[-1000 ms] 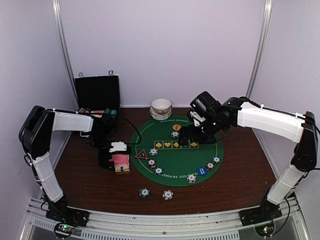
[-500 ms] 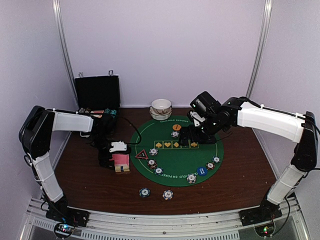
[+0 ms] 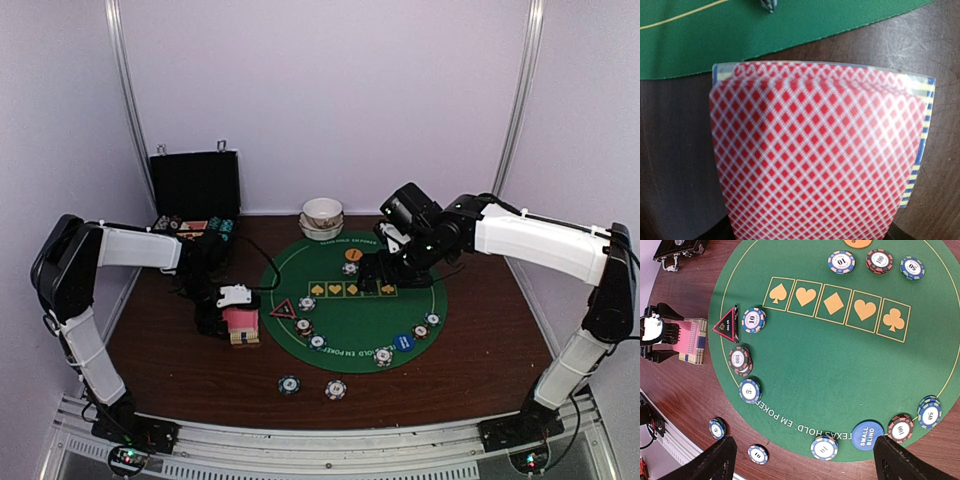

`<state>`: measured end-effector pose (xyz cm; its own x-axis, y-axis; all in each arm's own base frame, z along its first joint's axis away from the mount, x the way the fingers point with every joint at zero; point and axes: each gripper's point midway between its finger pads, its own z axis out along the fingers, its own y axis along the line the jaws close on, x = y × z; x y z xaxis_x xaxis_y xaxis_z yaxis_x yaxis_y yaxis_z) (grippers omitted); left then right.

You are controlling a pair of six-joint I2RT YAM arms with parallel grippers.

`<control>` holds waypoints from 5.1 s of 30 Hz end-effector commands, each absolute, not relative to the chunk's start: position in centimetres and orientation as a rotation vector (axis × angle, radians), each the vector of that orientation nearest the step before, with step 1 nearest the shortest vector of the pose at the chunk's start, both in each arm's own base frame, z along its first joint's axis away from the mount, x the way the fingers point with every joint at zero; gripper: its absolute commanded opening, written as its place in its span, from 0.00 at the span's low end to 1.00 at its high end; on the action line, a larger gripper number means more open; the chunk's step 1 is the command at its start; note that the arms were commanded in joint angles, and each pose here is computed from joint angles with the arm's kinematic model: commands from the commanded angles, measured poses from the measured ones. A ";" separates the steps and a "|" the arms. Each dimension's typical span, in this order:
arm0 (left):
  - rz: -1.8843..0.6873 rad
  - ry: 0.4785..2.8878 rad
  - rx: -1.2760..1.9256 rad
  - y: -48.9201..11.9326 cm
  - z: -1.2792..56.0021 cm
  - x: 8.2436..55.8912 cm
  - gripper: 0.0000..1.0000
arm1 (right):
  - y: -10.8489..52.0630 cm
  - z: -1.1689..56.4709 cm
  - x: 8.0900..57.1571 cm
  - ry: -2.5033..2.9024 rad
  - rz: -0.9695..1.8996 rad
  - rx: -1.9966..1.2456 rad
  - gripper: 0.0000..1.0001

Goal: Distribute texas hold em gaming equipment
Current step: Pick up the face-down deck piles from the poker case, then pass from the left arm to the right, then pass from the right arm to the left

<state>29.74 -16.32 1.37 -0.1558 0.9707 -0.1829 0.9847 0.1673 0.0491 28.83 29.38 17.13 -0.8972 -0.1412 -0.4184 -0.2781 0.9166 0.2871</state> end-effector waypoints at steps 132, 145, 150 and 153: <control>-0.511 2.009 1.819 -25.9 17.8 26.9 0.98 | 53.3 22.6 28.2 2.200 2.326 -0.224 0.01; -0.457 1.984 1.828 -25.5 18.2 27.1 0.39 | 53.2 21.1 28.3 2.260 2.267 -0.188 0.03; -0.451 1.989 1.823 -25.4 18.1 27.2 0.27 | 53.2 20.2 28.2 2.314 2.186 -0.202 0.27; -0.451 1.992 1.822 -25.4 18.0 27.2 0.31 | 53.3 19.7 28.1 2.357 2.131 -0.218 0.38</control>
